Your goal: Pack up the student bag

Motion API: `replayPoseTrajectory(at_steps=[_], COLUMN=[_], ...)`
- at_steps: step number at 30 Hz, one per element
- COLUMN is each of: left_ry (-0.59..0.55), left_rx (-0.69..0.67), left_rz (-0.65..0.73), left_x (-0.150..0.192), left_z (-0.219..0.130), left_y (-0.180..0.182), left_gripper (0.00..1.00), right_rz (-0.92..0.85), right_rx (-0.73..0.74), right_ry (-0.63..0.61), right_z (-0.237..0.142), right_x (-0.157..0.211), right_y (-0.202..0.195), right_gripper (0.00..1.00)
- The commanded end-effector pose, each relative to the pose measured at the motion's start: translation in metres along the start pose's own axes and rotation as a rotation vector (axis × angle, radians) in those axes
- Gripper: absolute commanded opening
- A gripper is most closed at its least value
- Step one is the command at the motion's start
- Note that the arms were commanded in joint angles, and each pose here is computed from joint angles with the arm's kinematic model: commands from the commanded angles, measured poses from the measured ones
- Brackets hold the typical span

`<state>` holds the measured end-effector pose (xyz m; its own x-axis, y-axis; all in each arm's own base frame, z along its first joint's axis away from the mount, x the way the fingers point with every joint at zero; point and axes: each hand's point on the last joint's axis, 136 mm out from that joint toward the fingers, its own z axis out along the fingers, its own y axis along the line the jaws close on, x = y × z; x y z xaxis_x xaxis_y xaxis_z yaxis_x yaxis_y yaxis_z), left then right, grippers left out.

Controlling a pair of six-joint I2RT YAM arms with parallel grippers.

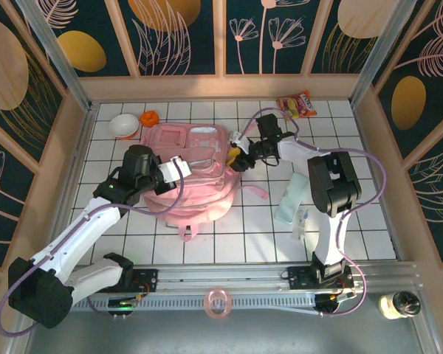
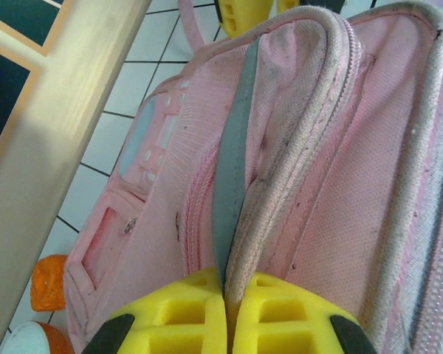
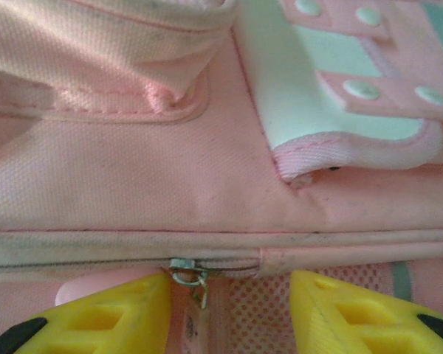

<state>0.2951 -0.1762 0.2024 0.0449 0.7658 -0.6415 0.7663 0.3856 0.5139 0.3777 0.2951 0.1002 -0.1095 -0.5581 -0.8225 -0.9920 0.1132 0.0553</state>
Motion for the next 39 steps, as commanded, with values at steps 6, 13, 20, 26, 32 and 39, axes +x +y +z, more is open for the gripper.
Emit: replayPoseTrajectory(at_steps=[6,13,20,26,32,39], left_ry=[-0.227,-0.139,-0.094,-0.031,0.037,-0.026], left_rx=[-0.139,-0.204,-0.230,-0.252,-0.303,-0.299], left_rz=[0.011,-0.061,-0.053,-0.057,-0.085,-0.224], left_x=[-0.059,-0.042,-0.033,-0.020,-0.006,-0.019], left_z=[-0.021,-0.011,-0.007,0.000,0.005,0.007], left_y=[0.042,0.056,0.060,0.063,0.071,0.077], left_gripper=[0.00,0.00,0.00,0.00,0.00,0.00], right_rz=[0.145,0.233,0.342,0.518,0.611,0.698], right_rx=[-0.219,-0.226,-0.235,-0.251,-0.323,-0.369], right_ry=[0.015,-0.050,-0.047,0.003,-0.007,-0.039], right_z=[0.011,-0.011,-0.026,-0.034,-0.047,-0.057], right_x=[0.003,-0.028,-0.045,-0.051,-0.063,-0.078], right_y=[0.031,0.043,0.051,0.055,0.074,0.089], right_gripper=[0.29,0.00,0.00,0.00,0.00,0.00])
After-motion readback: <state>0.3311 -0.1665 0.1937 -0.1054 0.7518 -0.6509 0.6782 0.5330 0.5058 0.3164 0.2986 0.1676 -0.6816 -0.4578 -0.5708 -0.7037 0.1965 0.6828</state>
